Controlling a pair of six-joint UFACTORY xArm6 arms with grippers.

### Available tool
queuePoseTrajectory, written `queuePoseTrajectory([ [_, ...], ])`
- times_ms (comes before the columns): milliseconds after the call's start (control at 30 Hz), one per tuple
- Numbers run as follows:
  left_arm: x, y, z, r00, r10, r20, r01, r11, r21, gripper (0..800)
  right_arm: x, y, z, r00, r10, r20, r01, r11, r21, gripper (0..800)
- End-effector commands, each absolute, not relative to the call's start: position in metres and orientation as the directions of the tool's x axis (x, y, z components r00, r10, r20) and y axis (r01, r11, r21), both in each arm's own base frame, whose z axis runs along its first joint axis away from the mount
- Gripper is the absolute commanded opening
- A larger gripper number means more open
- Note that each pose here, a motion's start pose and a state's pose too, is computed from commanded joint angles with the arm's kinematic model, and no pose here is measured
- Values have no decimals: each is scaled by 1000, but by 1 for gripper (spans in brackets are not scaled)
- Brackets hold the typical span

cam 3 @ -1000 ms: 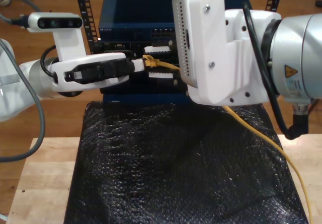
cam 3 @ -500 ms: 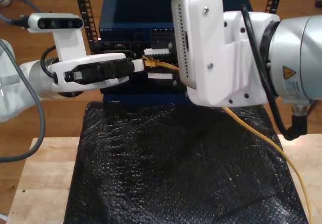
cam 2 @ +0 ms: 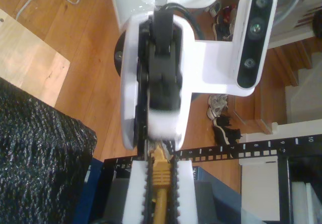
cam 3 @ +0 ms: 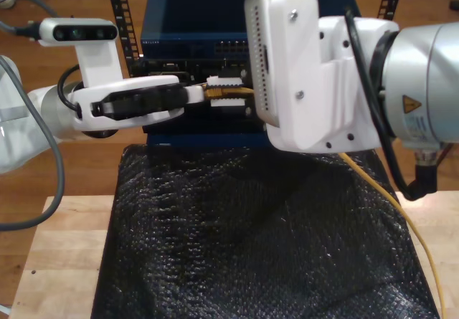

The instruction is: Grab the cable and plug it in

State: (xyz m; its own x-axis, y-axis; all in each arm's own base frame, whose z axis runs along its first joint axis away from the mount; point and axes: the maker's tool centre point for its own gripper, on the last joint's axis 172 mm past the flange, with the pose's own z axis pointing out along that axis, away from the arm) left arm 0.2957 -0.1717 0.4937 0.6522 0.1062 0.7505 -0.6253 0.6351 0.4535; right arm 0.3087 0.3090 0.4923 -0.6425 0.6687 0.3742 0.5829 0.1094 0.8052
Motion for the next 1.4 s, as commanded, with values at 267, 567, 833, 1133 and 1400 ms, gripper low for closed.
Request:
queuePoseTrajectory([
  [267, 297, -172, 493, 650, 108, 752, -630, 630, 454, 693, 309, 309, 494, -641, 668, 378, 584, 105, 805, 1],
  [567, 347, -151, 479, 609, 170, 775, -755, 424, 500, 800, 321, 309, 501, -565, 687, 457, 648, 27, 761, 0],
  [833, 389, -94, 476, 535, 228, 814, -844, 186, 503, 800, 349, 305, 493, -455, 723, 519, 725, -38, 688, 0],
  [1133, 383, -39, 429, 536, -69, 842, -844, -69, 532, 800, 410, 210, 463, -151, 814, 561, 808, -225, 544, 0],
  [1400, 336, -14, 390, 511, -379, 771, -856, -149, 495, 800, 420, 178, 407, 6, 848, 531, 898, -238, 370, 0],
])
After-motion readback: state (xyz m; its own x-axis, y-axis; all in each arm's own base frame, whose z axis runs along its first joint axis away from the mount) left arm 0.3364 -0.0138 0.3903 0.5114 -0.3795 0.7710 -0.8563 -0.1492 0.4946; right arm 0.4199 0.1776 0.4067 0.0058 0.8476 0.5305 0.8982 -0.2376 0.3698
